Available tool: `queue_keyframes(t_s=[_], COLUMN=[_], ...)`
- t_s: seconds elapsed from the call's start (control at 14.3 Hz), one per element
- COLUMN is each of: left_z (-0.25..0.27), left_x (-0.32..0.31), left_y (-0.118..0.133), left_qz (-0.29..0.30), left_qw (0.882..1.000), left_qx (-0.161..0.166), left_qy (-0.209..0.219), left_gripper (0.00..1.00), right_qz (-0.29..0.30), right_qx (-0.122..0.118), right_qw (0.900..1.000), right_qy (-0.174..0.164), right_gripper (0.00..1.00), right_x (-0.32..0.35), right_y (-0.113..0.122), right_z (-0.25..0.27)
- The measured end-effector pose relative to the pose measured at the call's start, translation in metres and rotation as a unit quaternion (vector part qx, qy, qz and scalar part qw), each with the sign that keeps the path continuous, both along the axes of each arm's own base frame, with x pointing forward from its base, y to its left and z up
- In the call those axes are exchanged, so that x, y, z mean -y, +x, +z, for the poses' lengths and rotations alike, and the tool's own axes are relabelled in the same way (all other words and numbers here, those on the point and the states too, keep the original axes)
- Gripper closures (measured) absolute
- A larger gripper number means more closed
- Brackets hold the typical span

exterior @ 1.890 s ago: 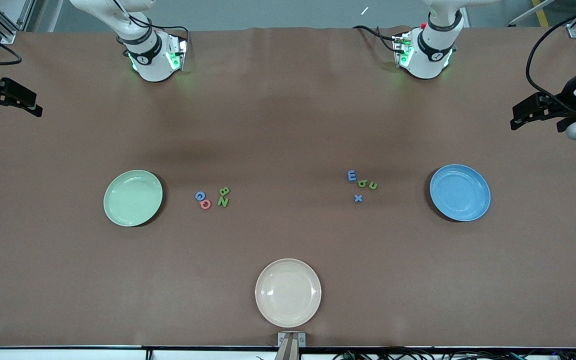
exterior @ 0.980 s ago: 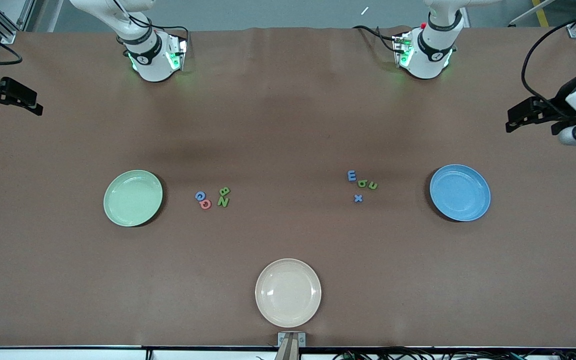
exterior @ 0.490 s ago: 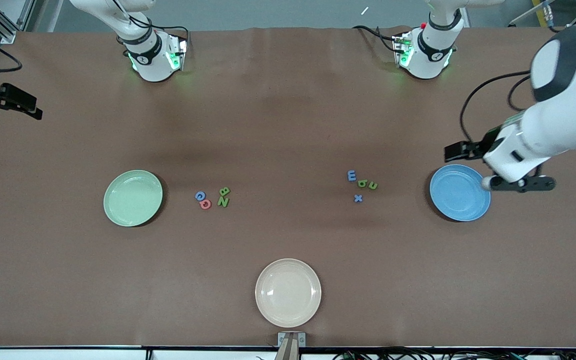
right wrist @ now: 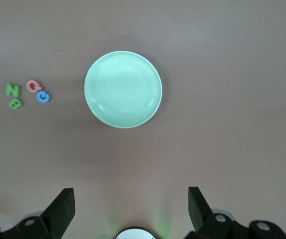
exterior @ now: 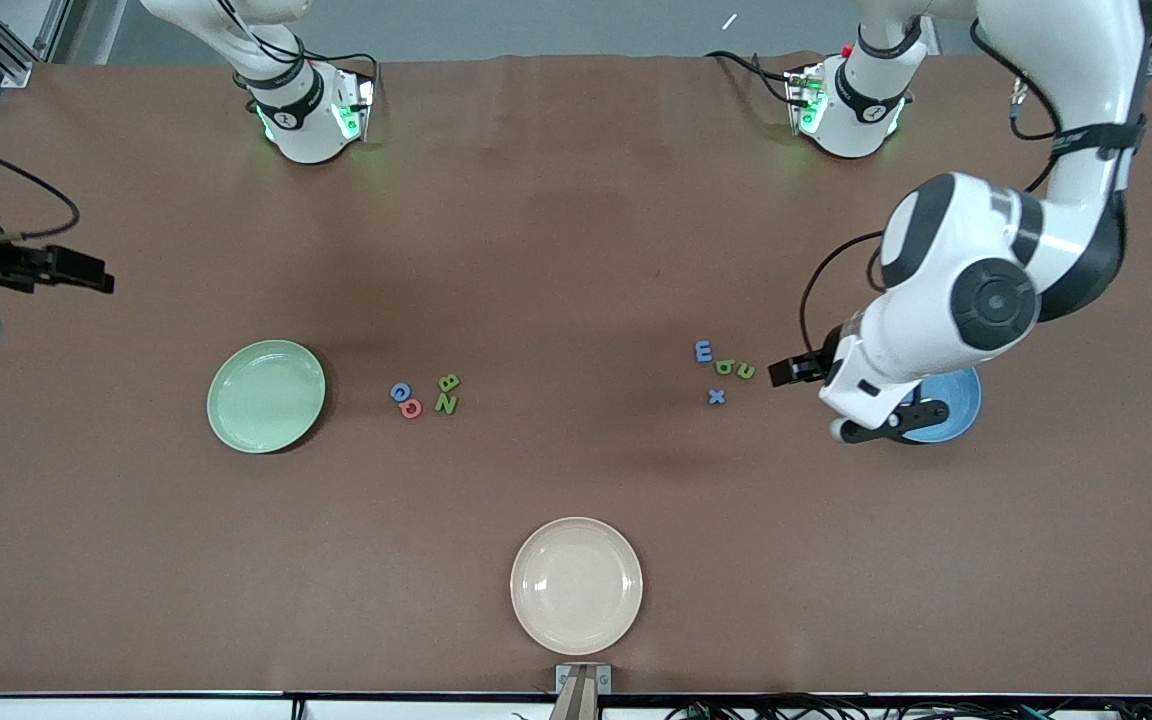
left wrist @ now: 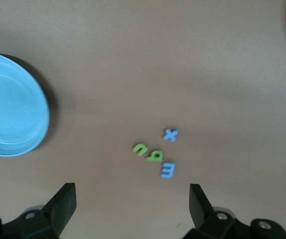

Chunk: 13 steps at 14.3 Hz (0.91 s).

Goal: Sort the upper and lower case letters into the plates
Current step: 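Reach the right gripper to the blue C while the left gripper reaches a green letter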

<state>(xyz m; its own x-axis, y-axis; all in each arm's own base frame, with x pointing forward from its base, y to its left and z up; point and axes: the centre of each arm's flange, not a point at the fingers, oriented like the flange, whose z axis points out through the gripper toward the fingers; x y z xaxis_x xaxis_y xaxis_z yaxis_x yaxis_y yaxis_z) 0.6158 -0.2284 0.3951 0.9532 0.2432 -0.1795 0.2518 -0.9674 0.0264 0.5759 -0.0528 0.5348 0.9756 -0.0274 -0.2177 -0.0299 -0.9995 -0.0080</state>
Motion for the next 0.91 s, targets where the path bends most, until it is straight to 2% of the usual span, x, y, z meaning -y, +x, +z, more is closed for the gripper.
queue_keyframes(t_s=[0.14,0.28,0.56,0.7,0.91], left_z=[-0.024,-0.045,-0.083,-0.106,-0.133], left_x=[0.014,0.021,0.025,0.027,0.027], left_y=[-0.002,-0.008,-0.024,-0.037,-0.057], left_qz=[0.024,0.052,0.134,0.182,0.255], left_qw=[1.000,0.998,0.990,0.981,0.963], left_qx=[0.002,0.004,0.012,0.018,0.011], left_qy=[0.010,0.020,0.045,0.065,0.084], left_gripper=[0.00,0.00,0.00,0.00,0.00], right_qz=[-0.012,-0.057,-0.121,-0.124,-0.122], right_qx=[-0.001,0.014,0.033,0.036,0.041], right_qw=[1.000,0.998,0.992,0.991,0.992], right_qy=[0.004,0.001,-0.015,-0.019,-0.019], right_gripper=[0.00,0.00,0.00,0.00,0.00], right_x=[0.007,0.007,-0.041,-0.056,-0.063], right_y=[0.016,0.028,0.040,0.047,0.059], right_z=[-0.029,-0.044,-0.065,-0.082,-0.126])
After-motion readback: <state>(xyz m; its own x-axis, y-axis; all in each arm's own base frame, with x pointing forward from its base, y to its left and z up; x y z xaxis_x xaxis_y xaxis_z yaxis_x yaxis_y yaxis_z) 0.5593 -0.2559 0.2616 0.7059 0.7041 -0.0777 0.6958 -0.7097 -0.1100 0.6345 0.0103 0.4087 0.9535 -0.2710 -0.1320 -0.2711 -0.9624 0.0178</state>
